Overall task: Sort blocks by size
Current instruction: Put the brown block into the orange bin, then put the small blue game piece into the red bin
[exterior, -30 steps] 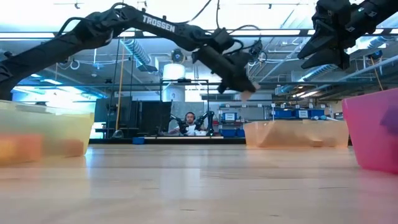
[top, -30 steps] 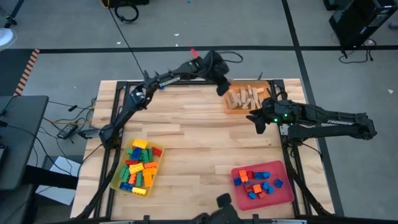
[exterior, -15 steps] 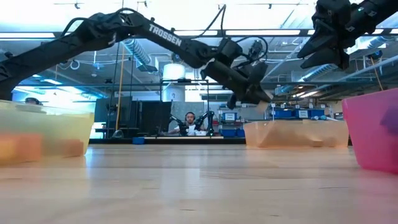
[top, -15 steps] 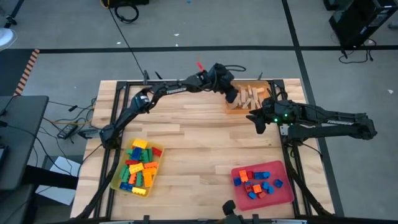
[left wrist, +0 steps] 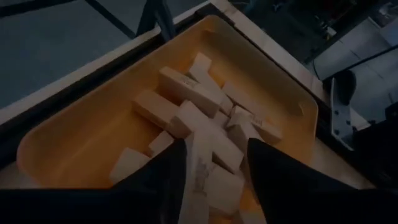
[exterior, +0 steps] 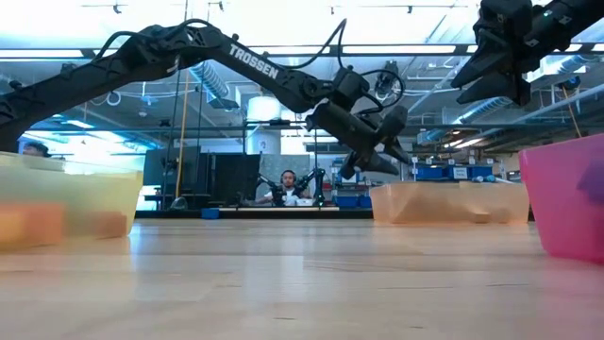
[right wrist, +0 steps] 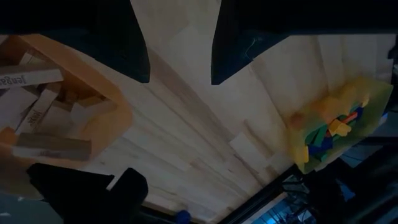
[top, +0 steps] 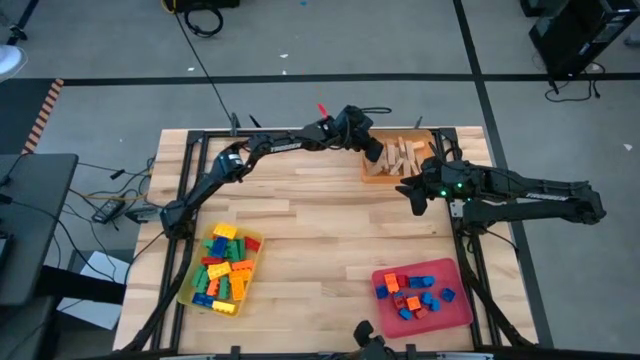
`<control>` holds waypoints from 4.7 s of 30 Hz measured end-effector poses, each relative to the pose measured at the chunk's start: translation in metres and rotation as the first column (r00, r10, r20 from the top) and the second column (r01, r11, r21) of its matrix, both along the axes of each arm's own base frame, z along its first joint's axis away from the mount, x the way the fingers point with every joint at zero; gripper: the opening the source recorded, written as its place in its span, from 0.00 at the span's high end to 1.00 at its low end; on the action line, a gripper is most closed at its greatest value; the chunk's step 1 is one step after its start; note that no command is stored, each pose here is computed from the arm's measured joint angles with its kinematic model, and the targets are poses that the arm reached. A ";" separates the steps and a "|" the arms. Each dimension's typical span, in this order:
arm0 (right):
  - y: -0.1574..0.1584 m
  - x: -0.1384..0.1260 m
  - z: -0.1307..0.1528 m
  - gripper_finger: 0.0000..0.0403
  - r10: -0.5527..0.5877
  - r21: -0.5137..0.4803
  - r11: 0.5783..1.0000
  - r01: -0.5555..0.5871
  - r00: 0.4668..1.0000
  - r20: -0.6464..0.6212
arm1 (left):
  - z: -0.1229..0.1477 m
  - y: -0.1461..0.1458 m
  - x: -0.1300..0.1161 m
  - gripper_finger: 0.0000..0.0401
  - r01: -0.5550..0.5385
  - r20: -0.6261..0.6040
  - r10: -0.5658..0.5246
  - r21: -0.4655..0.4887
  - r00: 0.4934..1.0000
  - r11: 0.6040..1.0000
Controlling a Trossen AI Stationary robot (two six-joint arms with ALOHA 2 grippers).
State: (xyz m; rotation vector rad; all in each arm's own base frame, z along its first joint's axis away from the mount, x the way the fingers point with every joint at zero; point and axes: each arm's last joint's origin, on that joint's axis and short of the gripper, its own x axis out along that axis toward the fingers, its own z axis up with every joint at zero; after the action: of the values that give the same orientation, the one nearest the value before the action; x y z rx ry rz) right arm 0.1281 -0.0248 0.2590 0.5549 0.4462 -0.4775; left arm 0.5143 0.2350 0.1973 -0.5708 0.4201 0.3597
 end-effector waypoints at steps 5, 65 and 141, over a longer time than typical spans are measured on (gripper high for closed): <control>0.000 0.000 0.000 0.54 0.000 0.000 1.000 0.000 1.000 0.000 | 0.005 0.005 -0.001 0.54 0.025 0.038 -0.026 0.038 0.999 0.999; -0.002 0.000 0.001 0.54 -0.034 -0.064 0.997 0.033 0.999 -0.009 | 0.005 0.039 -0.286 0.56 -0.711 -0.660 0.550 0.035 0.512 0.703; -0.002 0.000 0.001 0.54 -0.054 -0.037 0.998 0.055 0.998 0.009 | -0.059 0.062 -0.276 0.52 -0.822 -0.694 0.585 -0.018 0.420 0.569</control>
State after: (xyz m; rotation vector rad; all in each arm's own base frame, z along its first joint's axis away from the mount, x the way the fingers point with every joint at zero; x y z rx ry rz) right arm 0.1282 -0.0269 0.2604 0.5341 0.4144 -0.5345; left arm 0.2382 0.2971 0.1387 -1.0005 0.9006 1.3922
